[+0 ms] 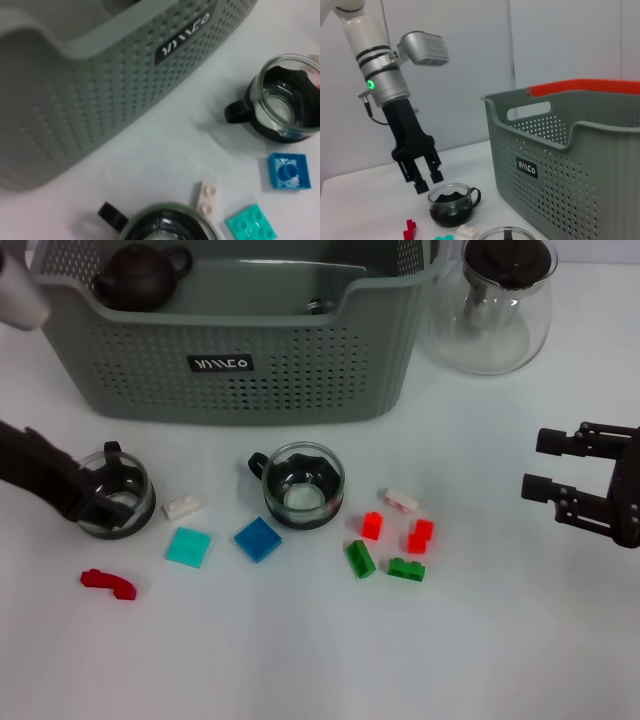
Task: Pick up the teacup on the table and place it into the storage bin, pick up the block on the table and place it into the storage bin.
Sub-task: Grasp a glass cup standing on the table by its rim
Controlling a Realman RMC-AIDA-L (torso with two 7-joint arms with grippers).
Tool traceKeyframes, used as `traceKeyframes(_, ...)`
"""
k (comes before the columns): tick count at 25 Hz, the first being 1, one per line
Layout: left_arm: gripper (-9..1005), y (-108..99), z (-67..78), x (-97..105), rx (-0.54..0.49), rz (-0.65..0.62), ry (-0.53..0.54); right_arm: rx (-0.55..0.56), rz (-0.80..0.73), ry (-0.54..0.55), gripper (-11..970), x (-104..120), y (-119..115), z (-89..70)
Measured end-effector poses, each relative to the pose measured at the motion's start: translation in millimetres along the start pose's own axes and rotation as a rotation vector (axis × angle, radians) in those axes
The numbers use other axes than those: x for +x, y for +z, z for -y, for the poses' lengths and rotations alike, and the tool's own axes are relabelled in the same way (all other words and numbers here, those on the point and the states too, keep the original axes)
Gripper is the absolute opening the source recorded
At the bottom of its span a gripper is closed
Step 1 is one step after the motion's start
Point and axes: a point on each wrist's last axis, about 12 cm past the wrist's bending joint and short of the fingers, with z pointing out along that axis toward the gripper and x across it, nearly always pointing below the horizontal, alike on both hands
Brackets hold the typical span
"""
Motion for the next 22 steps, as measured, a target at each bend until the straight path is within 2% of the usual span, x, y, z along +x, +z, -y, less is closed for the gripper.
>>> traceKeyframes(6,592,24,4.1,-10,-0.026,-0.008,0.093,-0.012,0.004,-0.005,552,0,4,2.0)
traceKeyframes(9,579,39,5.1,-10,-0.019,-0.027,0.113,-0.015,0.004,-0.006,552,0,4,2.2)
traceKeyframes(12,566,50,3.4,-8,-0.022,-0.050,0.098,-0.016,0.004,-0.004,552,0,4,1.9)
traceKeyframes(22,521,56,0.1,-10,-0.066,-0.101,-0.012,-0.006,0.010,0.008,553,0,2,2.7)
